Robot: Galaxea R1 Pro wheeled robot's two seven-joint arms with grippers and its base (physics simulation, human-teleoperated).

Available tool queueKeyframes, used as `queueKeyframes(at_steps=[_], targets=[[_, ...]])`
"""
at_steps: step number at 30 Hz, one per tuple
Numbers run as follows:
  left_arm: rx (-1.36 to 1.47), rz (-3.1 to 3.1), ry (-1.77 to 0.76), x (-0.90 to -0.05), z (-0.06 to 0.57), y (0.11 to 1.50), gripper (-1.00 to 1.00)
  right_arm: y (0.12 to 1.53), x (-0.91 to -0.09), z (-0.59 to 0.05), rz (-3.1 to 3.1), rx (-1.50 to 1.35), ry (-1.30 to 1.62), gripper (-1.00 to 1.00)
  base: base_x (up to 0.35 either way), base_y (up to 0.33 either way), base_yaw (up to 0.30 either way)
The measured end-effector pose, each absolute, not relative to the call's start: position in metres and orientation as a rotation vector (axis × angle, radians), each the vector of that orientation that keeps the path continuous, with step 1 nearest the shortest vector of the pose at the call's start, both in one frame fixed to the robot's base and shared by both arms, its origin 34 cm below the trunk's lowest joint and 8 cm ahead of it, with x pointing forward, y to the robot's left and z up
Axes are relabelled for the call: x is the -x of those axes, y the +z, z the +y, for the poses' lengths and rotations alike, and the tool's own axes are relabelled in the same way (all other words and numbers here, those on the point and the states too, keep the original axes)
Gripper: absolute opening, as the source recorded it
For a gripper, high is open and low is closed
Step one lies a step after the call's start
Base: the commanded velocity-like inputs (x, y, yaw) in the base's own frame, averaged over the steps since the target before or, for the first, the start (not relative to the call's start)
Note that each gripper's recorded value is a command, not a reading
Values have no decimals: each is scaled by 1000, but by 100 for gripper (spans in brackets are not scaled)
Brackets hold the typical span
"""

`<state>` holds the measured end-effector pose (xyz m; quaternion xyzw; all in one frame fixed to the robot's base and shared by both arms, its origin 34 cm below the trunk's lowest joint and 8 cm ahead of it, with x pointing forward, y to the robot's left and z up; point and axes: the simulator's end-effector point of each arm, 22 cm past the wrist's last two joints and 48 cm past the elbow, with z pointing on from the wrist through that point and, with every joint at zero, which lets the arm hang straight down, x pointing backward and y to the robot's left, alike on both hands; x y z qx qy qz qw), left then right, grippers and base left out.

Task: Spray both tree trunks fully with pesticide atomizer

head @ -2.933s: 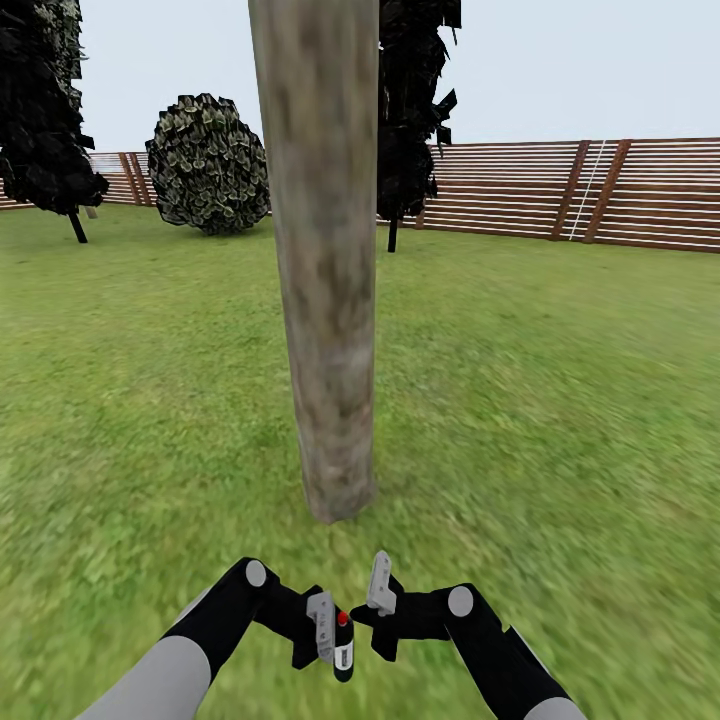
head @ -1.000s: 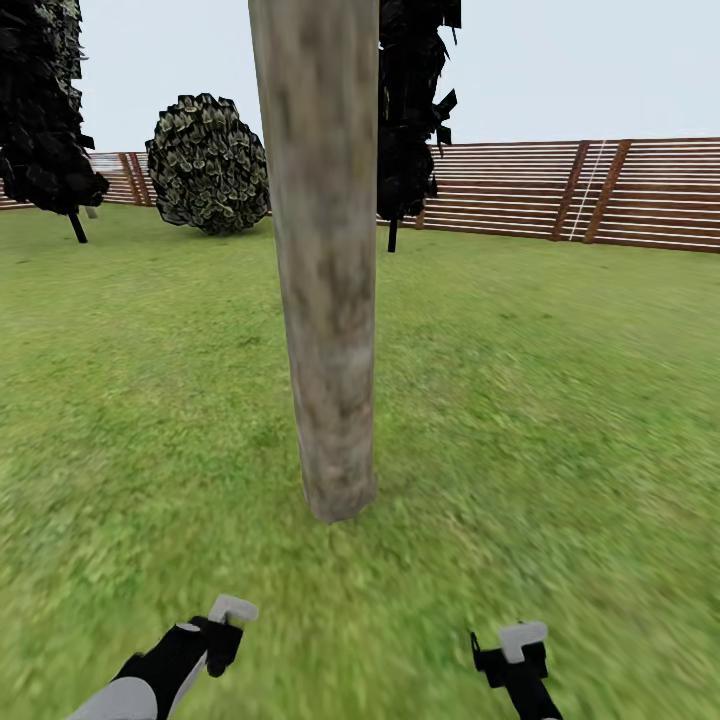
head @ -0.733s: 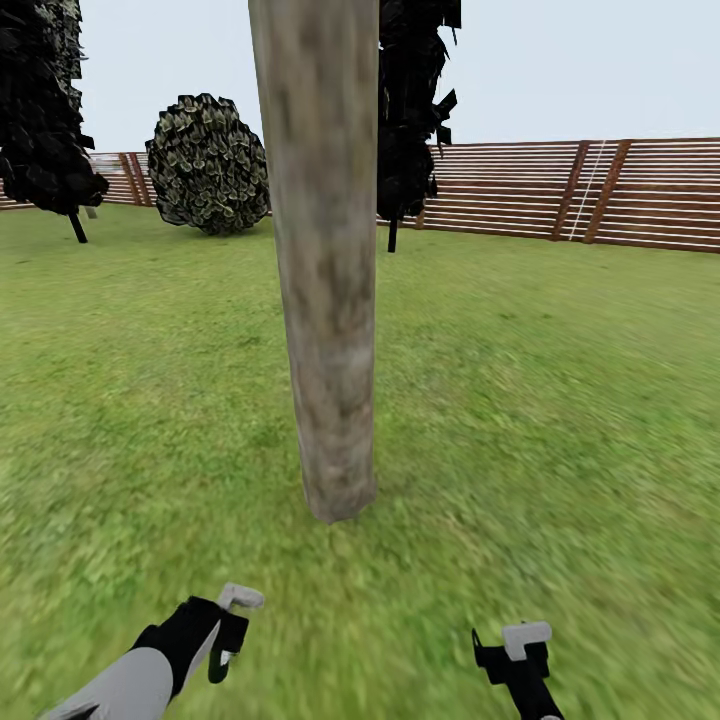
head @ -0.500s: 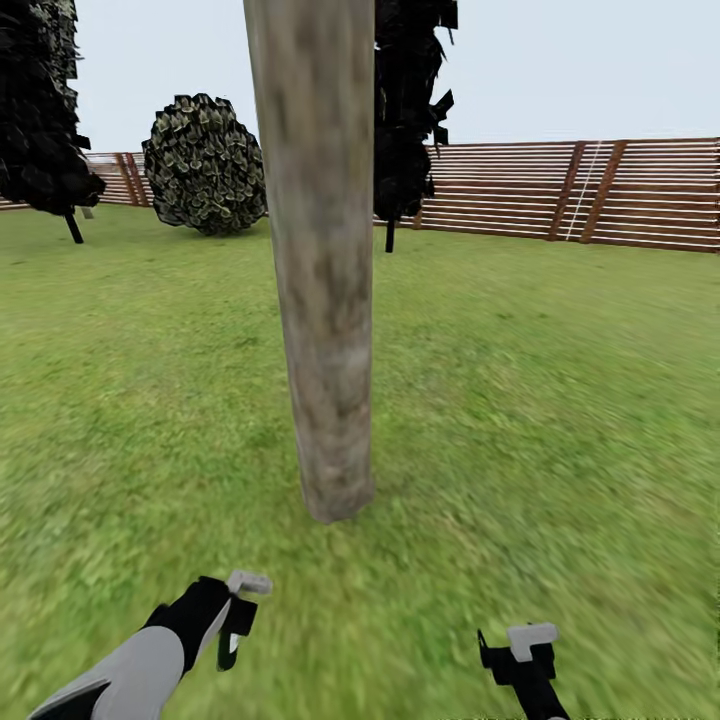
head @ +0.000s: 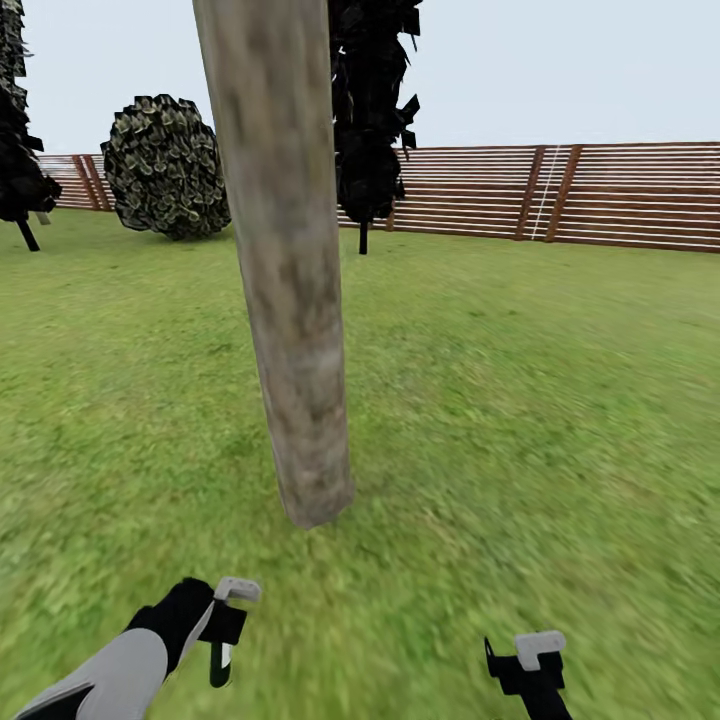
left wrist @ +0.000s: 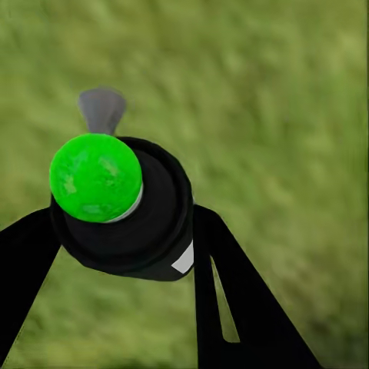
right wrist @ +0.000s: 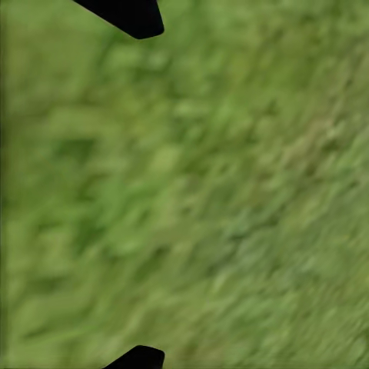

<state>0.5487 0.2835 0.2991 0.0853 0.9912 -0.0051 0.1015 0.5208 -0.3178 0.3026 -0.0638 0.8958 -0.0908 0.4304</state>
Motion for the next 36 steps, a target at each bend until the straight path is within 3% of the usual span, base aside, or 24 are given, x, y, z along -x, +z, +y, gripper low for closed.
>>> queueKeyframes(at_steps=[15, 21, 27, 30, 36], targets=[[-229, 2855, 25, -578, 290, 317, -100, 302, -519, -318, 2237, 159, -227, 100, 19, -149, 0], [-245, 2785, -86, -618, 230, 341, -100, 302, -519, -318, 2238, 159, -227, 100, 0, 0, 0], [-199, 2801, 49, -616, 310, 343, -100, 302, -519, -320, 2237, 157, -230, 100, 0, 0, -63], [-181, 2811, 60, -610, 322, 340, -100, 302, -519, -320, 2237, 156, -231, 100, 0, 0, -258], [-217, 2743, -24, -650, 267, 365, -100, 302, -518, -320, 2238, 156, -231, 100, -66, 0, -19]])
